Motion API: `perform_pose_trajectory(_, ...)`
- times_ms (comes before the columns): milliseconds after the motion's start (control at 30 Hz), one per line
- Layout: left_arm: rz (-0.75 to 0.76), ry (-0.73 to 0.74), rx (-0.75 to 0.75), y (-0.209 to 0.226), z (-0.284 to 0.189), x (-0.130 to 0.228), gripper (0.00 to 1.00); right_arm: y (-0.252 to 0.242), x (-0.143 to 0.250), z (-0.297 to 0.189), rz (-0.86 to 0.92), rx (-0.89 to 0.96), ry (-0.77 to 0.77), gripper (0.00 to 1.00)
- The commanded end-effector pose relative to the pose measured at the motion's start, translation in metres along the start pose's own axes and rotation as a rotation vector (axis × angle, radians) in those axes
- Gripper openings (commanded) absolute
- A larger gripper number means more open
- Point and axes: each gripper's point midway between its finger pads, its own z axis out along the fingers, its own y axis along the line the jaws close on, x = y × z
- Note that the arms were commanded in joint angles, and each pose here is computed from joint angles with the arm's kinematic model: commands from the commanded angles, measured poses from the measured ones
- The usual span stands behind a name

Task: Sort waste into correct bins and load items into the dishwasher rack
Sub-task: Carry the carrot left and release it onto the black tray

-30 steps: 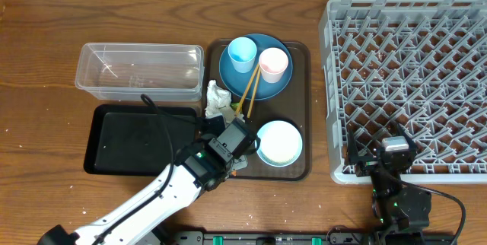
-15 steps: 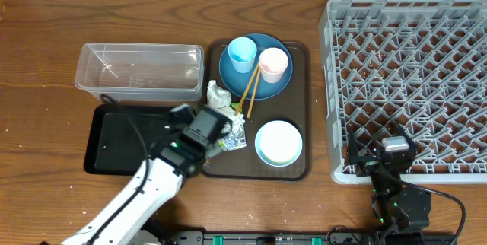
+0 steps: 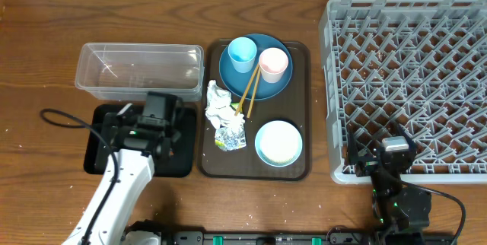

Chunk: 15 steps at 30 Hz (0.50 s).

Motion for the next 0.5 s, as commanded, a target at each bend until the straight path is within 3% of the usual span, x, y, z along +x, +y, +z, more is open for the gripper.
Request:
perform_pose_trajectory(0,-0.035,-0.021,-0.045,0.014,0.004,-0.011,0.16,-0.002,0.002,0.000,-0.002,0.009,0.006,0.99)
perform_pose_trajectory(467,-0.136,0.040,-0.191,0.042,0.039,-0.016,0.16,-0.002,0.002,0.000,-0.002,0.009,0.006,0.99)
